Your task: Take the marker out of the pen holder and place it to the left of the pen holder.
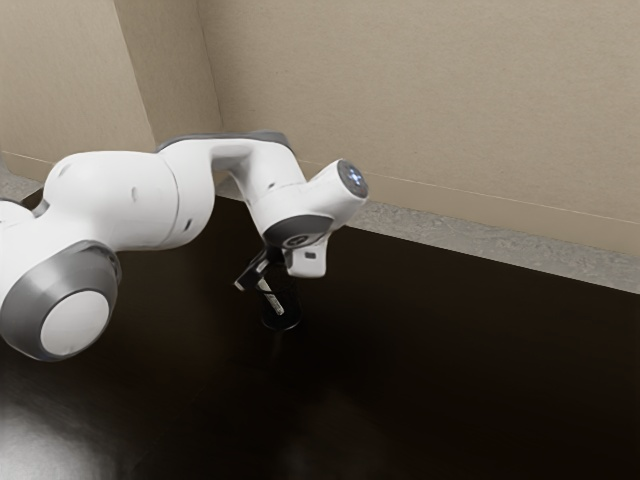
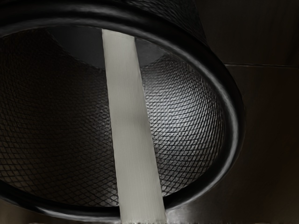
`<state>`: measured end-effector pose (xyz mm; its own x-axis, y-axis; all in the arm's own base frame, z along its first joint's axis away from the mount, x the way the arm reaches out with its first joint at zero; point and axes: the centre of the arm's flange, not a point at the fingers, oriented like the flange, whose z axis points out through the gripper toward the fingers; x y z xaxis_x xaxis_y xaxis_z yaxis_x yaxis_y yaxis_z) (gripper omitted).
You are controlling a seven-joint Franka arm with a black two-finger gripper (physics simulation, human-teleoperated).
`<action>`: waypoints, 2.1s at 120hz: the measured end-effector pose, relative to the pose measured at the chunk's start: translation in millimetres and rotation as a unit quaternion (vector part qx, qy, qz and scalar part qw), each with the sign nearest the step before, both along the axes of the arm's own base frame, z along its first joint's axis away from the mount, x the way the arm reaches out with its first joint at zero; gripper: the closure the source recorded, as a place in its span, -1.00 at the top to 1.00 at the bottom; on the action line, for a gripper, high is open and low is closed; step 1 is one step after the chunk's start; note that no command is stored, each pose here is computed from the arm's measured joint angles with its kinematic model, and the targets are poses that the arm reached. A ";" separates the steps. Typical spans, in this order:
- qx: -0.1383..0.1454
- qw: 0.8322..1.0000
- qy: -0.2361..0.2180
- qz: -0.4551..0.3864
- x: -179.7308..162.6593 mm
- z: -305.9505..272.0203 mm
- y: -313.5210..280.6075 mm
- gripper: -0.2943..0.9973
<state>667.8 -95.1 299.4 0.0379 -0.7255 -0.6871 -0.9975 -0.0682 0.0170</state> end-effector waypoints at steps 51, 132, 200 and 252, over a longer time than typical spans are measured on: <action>-0.056 0.995 -0.020 0.077 5.5 10.8 24.9 0.10; -0.077 0.989 -0.049 0.119 11.0 21.6 33.0 -0.41; -0.085 0.982 -0.098 0.140 6.8 113.8 56.1 -0.61; -0.269 0.913 -0.123 0.281 12.9 88.9 203.0 -0.60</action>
